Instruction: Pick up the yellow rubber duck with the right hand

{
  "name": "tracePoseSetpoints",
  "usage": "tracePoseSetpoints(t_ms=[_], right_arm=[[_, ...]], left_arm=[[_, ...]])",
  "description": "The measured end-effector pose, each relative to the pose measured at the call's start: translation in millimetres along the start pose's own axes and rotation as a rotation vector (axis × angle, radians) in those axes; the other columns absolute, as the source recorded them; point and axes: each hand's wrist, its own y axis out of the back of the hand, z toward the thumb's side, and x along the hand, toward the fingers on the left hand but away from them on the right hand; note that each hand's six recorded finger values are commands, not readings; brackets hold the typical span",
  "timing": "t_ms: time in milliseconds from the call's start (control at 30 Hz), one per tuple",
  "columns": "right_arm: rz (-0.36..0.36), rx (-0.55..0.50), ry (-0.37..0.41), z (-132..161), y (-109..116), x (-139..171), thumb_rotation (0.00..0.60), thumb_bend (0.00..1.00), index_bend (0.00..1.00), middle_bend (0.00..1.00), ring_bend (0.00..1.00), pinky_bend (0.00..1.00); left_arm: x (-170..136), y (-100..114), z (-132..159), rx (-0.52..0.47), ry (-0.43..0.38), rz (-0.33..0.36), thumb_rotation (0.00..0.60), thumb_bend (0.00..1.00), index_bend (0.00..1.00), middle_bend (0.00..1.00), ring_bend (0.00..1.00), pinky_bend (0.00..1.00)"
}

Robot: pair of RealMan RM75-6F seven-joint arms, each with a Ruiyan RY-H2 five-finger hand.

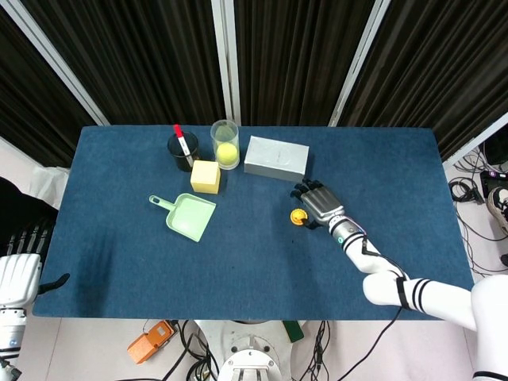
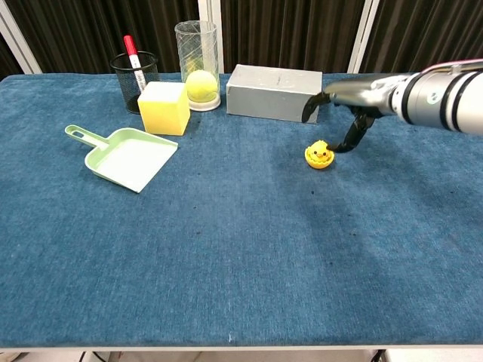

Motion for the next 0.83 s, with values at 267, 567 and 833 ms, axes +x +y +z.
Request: tracePoseSetpoints(t_ms=[267,567,833], right_arm=[[-0.174,0.031,-0.103,-46,32,43,0.6,0.33,0.08,0.15,0.06,0.15],[-0.383,-0.034,-0.255,-114,34,170,0.6,0.18,0.0,0.01,0.0,0.04],[-0.447,-0.136,-0.344,-133,2,276,0.6,0.18,0.0,0.01,0.0,0.01]], left_arm=[[5,4,2,-0.007,-0.01,0.013,0.6,0.0,0.05,0.0,0.0,0.0],[6,9,5,-0.016,-0.02,0.033,0.6,0.0,0.05,0.0,0.0,0.0],[3,11,9,-0.017,-0.029,0.044,0.6,0.0,0.05,0.0,0.0,0.0]])
